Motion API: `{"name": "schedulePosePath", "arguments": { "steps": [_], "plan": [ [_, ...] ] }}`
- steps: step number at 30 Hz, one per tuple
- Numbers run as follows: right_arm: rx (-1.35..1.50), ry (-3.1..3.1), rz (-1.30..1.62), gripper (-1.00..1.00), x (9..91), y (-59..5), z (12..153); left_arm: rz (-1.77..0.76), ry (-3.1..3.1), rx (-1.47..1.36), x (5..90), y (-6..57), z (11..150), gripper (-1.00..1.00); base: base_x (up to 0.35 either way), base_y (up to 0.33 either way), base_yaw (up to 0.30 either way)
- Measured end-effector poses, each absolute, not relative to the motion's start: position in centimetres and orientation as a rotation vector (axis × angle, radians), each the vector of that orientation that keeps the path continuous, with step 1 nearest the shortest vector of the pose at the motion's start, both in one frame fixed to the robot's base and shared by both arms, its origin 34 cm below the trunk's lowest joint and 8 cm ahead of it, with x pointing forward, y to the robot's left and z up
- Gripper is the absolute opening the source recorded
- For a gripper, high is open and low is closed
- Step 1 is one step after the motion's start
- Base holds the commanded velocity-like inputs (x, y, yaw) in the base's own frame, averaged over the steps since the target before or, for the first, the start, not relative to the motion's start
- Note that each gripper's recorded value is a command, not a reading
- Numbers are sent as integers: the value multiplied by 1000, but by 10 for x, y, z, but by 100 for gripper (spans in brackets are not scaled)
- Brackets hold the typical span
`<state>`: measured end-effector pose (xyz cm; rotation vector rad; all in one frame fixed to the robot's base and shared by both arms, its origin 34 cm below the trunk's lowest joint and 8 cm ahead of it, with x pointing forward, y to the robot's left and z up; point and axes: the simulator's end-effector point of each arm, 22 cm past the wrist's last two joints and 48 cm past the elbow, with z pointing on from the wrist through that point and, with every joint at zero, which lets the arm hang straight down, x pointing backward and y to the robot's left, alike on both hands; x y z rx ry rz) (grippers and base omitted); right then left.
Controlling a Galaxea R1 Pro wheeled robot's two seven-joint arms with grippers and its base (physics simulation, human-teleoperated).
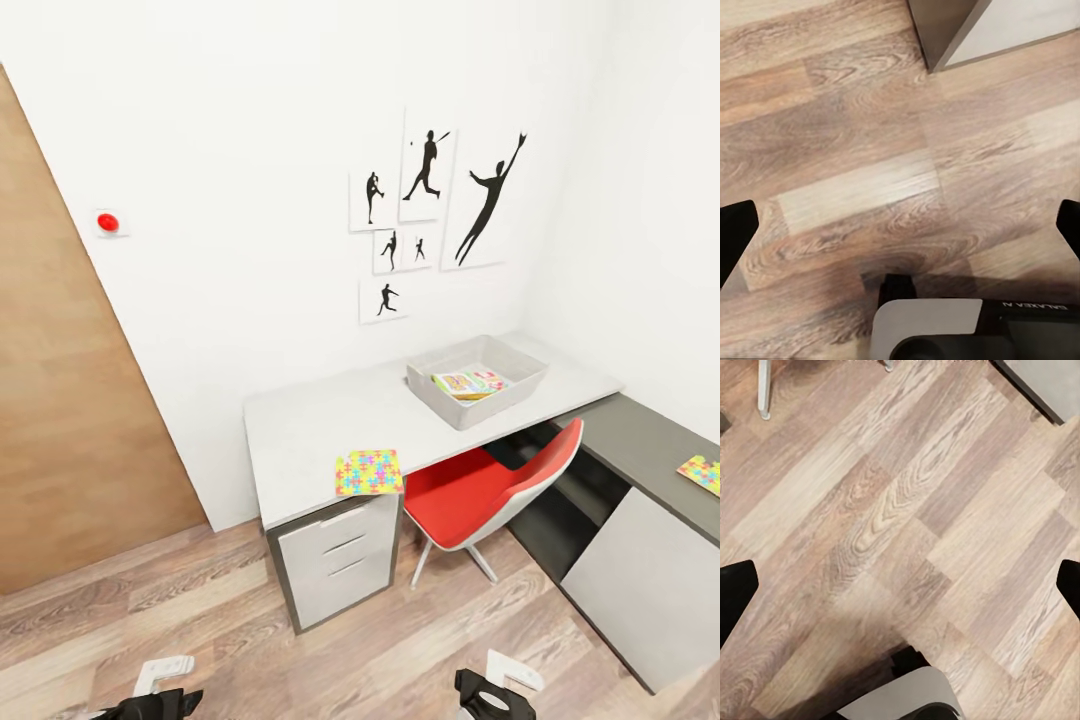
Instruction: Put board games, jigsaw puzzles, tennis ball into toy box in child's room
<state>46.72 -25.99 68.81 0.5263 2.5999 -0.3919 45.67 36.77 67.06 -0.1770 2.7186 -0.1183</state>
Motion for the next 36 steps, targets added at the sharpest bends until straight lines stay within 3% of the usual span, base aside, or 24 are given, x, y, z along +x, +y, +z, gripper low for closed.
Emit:
{"name": "schedulePosePath", "arguments": {
  "steps": [9, 36],
  "plan": [
    [524, 2604, -399, 100, 465, -262, 686, -121, 2723, -177, 455, 366, 669, 100, 87, -93, 171],
    [521, 2607, -395, 100, 464, -261, 685, -173, 2721, -227, 464, 364, 674, 100, 2, -3, 4]
  ]
}}
